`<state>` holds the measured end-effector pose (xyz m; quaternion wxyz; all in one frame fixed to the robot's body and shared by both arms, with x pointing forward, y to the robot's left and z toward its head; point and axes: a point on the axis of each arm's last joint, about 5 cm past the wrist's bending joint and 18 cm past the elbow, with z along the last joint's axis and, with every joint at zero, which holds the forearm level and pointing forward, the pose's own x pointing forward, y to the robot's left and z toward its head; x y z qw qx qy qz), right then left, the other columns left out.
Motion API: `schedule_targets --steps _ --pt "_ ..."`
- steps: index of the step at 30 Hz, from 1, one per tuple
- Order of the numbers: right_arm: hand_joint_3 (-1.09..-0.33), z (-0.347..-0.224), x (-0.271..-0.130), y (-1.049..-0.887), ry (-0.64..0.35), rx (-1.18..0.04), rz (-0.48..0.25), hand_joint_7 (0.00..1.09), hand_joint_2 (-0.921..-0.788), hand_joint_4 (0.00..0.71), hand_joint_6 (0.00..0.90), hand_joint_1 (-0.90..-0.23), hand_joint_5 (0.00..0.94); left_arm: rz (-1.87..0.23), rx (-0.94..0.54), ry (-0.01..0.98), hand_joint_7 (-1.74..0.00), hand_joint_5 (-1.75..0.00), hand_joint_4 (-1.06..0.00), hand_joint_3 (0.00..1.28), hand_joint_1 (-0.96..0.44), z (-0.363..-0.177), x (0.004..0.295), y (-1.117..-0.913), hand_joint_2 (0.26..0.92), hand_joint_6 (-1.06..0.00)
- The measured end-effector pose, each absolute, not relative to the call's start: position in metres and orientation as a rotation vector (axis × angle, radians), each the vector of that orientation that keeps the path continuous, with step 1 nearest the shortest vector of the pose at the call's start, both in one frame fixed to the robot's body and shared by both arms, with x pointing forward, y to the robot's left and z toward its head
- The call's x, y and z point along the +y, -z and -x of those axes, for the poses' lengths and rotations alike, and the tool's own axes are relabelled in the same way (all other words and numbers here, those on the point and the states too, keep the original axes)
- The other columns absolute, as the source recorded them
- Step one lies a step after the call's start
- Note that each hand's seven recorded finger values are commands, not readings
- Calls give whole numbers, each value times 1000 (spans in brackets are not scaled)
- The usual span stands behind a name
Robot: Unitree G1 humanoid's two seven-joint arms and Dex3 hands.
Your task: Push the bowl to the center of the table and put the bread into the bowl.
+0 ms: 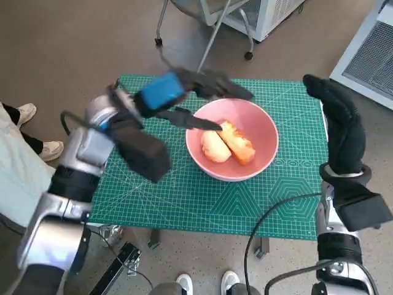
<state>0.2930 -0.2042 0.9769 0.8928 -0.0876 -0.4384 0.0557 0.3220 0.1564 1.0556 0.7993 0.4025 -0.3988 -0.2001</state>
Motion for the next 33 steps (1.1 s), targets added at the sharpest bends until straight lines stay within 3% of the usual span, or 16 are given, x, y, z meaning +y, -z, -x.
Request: schedule_targets --steps 8,9,13,16,33 --pt "-698 -295 -197 -983 -125 -933 147 737 -921 345 91 -581 5 -632 -861 306 -814 -42 -678 5 27 -305 162 -1029 891 -436" --pt "-698 -295 -196 -984 -127 -934 144 737 -921 345 90 -579 5 -608 -858 296 -848 -87 -647 7 29 -303 162 -1026 895 -411" --pt "-699 -296 -194 -987 -131 -939 140 740 -921 345 89 -570 4 -523 -849 268 -955 -590 -359 21 30 -295 162 -1017 908 -328" --pt "-701 -296 -194 -988 -133 -941 140 742 -921 345 88 -562 4 -476 -838 250 -987 -718 -277 37 30 -291 162 -1011 916 -291" --pt "-704 -296 -193 -989 -135 -939 143 744 -921 345 86 -573 3 -419 -778 245 -999 -765 -220 86 17 -282 159 -1001 920 -243"
